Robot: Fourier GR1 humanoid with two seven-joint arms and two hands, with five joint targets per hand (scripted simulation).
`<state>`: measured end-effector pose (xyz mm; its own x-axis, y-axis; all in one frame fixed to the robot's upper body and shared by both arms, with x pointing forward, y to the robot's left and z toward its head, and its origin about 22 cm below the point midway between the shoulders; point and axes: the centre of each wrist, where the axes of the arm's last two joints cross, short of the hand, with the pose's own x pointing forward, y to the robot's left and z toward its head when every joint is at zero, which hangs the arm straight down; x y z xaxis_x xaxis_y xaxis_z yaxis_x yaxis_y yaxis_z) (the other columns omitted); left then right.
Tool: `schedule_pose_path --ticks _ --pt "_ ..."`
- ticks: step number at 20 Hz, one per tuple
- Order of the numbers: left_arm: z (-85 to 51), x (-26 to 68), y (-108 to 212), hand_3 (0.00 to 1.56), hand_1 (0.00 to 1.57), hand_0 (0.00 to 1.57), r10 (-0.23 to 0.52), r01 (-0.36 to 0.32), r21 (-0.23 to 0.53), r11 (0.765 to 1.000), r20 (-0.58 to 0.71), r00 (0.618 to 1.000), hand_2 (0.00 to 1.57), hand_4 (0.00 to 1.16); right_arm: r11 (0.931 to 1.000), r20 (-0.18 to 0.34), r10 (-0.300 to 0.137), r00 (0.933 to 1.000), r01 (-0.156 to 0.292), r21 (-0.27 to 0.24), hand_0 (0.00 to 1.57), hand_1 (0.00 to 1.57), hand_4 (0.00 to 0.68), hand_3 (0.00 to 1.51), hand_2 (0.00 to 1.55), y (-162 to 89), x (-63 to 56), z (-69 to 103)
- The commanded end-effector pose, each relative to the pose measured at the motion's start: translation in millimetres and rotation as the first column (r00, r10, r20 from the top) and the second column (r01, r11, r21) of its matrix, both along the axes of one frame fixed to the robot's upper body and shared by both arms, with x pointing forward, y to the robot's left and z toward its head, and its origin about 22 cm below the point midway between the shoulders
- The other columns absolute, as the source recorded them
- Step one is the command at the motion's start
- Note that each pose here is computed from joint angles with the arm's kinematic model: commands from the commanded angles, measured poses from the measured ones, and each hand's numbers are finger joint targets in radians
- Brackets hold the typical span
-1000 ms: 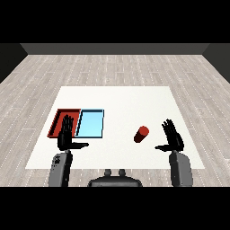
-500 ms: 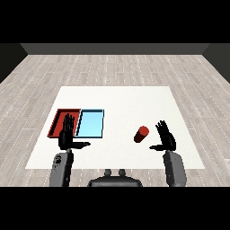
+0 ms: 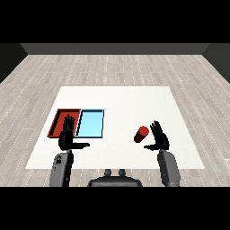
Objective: Pick the red can and put it in the red box
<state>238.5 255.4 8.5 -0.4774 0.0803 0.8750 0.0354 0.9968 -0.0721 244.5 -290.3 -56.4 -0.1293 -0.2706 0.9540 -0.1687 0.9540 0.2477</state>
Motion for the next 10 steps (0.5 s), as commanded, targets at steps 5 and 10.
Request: schedule_pose_path --ticks 5,10 --pt "17.0 7.6 -5.3 0.00 0.00 0.00 -0.014 0.014 -0.017 1.000 0.010 1.000 0.00 0.00 0.9993 -0.029 0.021 0.9994 -0.020 0.030 0.00 0.00 0.000 0.00 0.00 13.3 1.0 -11.4" --pt "14.5 0.9 3.6 0.00 0.00 0.00 -0.010 0.010 -0.023 1.000 0.025 1.000 0.00 0.00 0.9996 -0.037 0.026 0.9990 -0.026 -0.012 0.00 0.00 0.000 0.00 0.00 45.6 34.4 -4.2"
